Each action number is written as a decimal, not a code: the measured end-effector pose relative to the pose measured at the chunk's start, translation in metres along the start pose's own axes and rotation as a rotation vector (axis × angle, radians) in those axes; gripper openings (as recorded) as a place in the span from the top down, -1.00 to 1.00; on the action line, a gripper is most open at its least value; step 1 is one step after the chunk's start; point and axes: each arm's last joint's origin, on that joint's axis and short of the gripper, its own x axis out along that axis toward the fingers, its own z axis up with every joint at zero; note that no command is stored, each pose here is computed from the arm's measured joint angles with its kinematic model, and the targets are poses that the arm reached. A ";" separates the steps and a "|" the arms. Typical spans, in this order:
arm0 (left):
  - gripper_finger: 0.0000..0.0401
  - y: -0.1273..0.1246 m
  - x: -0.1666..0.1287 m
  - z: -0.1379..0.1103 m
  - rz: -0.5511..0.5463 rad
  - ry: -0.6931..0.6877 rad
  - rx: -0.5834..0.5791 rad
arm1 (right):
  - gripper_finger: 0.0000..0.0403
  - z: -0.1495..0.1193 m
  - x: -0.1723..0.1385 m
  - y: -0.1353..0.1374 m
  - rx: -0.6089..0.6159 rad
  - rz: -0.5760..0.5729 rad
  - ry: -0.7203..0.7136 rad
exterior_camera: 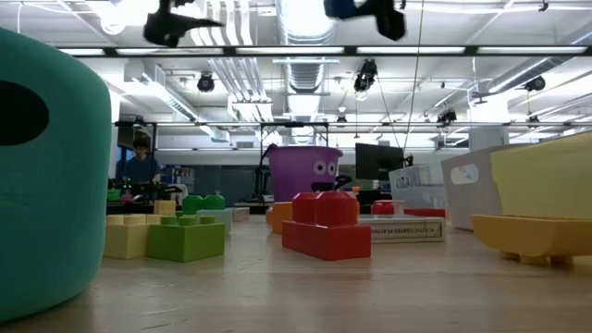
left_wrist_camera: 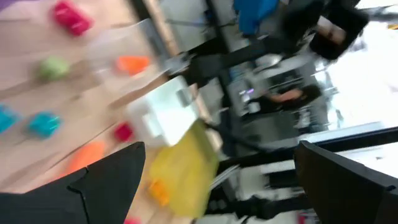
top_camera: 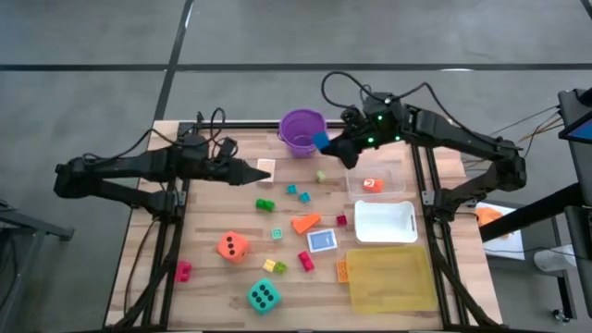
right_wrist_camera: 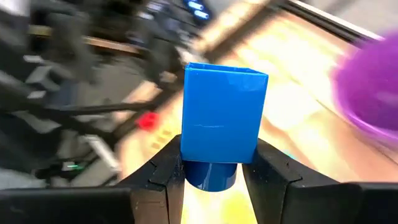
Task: Pick & Place Toys
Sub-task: Put the dark blue game piece into the transparent bin
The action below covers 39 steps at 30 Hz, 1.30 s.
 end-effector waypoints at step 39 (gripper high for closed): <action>-0.99 0.034 -0.026 -0.017 0.350 0.200 0.046 | 0.39 -0.117 0.090 -0.151 0.270 -0.718 0.579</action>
